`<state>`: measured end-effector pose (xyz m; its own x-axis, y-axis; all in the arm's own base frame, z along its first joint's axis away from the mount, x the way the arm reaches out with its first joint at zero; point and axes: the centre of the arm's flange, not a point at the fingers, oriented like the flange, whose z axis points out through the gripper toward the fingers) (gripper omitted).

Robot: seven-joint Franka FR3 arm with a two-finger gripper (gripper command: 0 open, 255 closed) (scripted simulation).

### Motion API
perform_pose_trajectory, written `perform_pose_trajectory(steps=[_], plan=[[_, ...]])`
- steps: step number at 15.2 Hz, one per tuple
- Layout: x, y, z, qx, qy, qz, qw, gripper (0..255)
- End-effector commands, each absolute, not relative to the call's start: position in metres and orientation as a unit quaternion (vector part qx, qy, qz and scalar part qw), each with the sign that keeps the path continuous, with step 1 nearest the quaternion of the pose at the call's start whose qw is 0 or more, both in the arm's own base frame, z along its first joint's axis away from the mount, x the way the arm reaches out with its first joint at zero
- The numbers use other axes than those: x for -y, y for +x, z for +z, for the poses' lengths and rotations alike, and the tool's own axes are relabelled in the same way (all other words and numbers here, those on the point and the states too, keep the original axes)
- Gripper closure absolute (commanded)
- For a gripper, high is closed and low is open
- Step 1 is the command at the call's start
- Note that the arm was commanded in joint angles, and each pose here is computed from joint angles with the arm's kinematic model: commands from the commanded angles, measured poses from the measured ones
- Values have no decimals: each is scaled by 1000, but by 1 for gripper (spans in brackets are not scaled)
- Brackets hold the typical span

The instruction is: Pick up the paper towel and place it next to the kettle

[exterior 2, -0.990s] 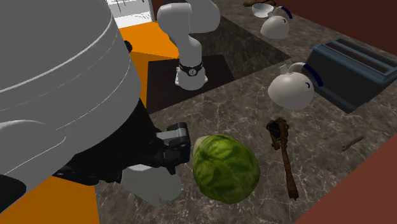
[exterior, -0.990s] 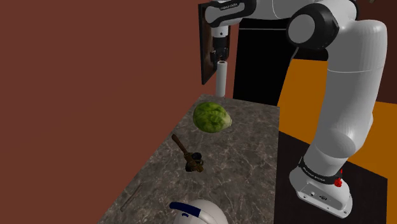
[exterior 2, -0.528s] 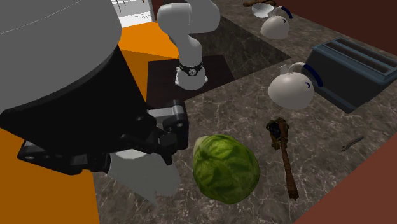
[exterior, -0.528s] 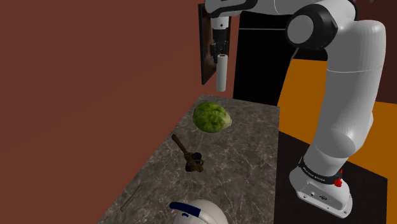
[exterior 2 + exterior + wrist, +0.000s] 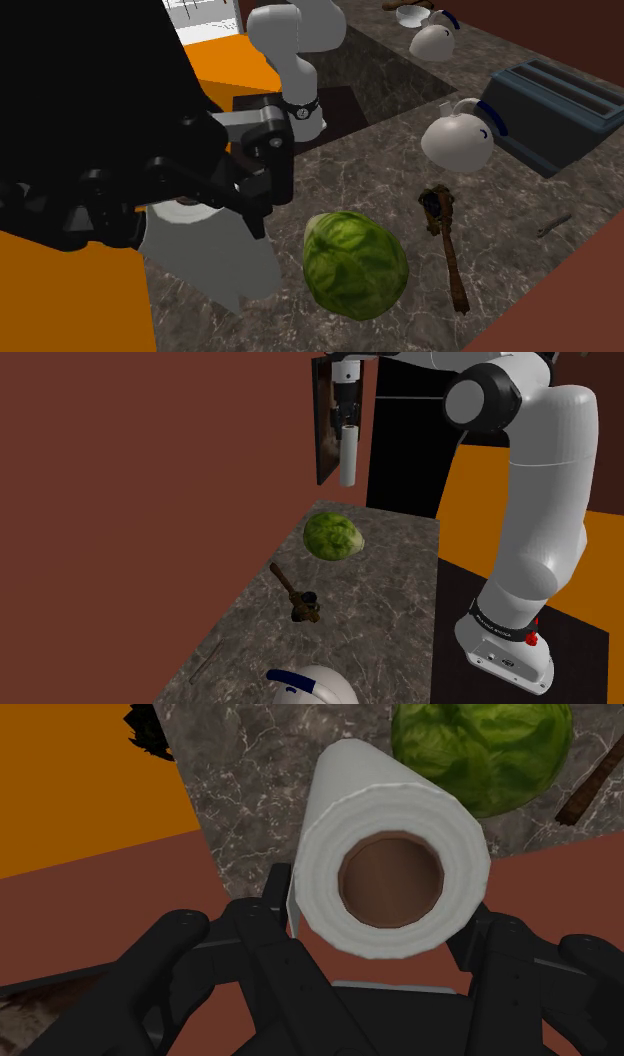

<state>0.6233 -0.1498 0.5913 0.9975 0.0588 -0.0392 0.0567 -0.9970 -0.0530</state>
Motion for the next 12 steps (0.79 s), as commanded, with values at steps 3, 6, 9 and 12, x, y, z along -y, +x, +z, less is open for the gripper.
perform_pose_trajectory(steps=[3, 6, 9, 12], plan=[[150, 622, 612, 29, -999, 21, 26, 255], [150, 622, 628, 29, -999, 21, 26, 255], [150, 622, 644, 29, -999, 21, 26, 255], [129, 605, 648, 29, -999, 21, 26, 255]])
